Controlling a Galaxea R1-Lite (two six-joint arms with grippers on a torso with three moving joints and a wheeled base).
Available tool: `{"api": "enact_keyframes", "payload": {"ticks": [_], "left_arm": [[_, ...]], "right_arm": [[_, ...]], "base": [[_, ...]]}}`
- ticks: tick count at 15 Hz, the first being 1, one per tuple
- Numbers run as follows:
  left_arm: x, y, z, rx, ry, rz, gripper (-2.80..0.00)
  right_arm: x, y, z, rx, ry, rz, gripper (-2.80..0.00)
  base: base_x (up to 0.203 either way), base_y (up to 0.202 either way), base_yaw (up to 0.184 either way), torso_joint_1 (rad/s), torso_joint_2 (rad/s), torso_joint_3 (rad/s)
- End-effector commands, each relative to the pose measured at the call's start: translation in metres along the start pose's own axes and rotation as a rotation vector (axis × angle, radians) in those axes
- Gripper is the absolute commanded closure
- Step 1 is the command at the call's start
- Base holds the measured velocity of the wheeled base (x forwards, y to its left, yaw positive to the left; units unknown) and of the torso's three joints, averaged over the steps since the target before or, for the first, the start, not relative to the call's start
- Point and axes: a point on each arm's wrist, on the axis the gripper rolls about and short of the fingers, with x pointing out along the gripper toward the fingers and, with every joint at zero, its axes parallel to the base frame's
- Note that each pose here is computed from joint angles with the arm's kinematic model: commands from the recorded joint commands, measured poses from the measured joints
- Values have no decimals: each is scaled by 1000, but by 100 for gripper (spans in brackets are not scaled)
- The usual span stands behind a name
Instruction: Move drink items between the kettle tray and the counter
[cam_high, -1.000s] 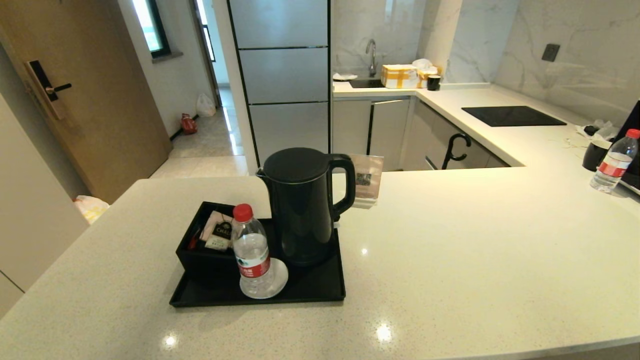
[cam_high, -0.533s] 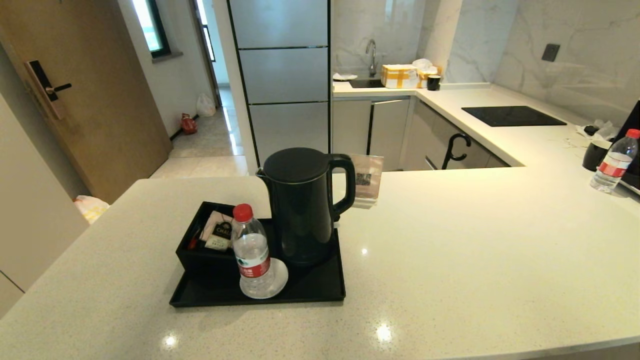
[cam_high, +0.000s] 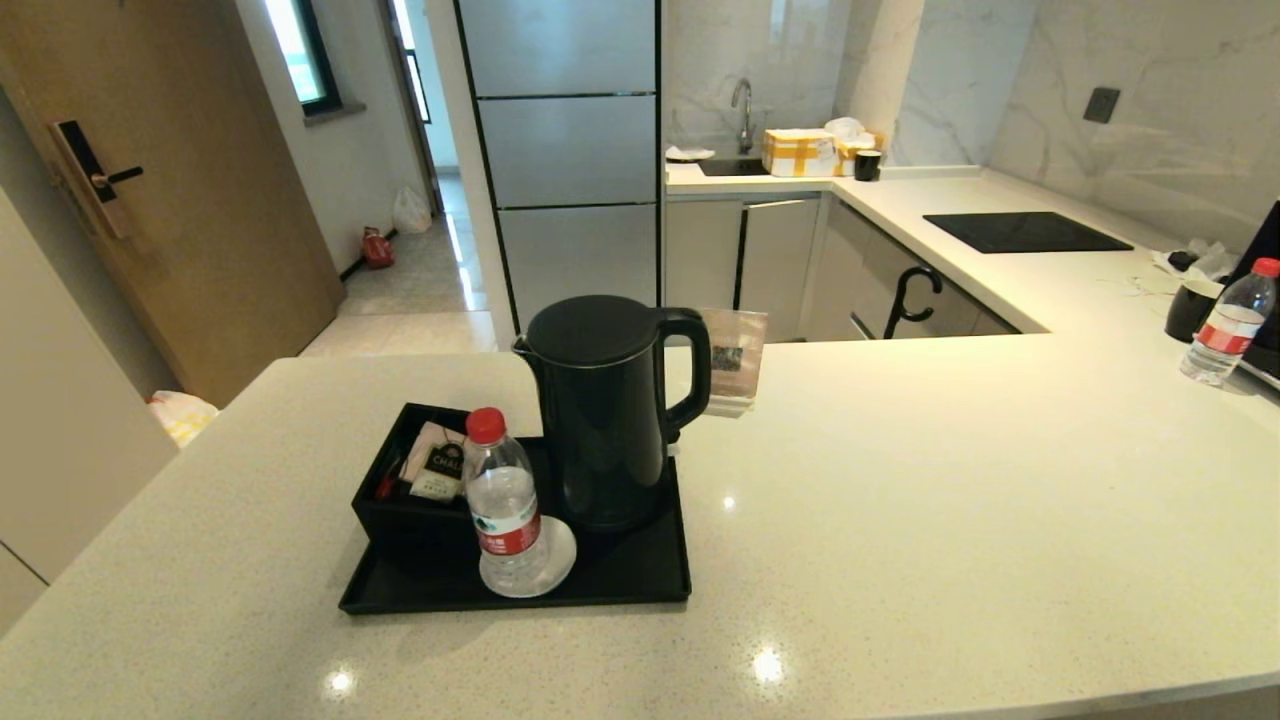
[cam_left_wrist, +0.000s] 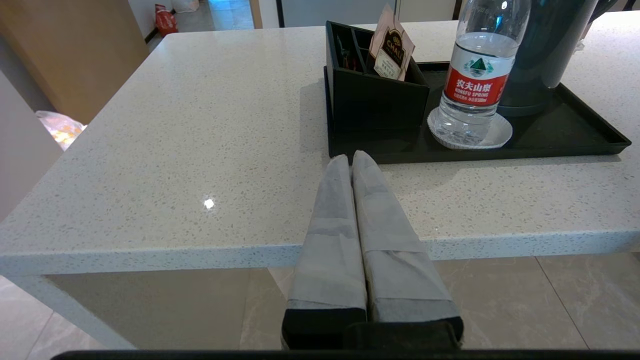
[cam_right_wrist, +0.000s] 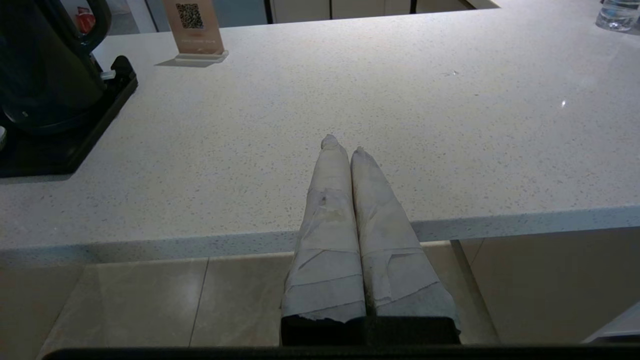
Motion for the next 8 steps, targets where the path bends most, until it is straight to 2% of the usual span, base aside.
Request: {"api": "enact_keyframes", "payload": {"ticks": [1, 8], "left_arm": [[0, 0, 0, 0, 1, 0, 0], [0, 0, 0, 0, 1, 0, 0]], "right_arm": [[0, 0, 0, 0, 1, 1, 0], [0, 0, 0, 0, 0, 1, 0]], "base": [[0, 0, 0, 0, 0, 0], [0, 0, 0, 0, 0, 0]]}}
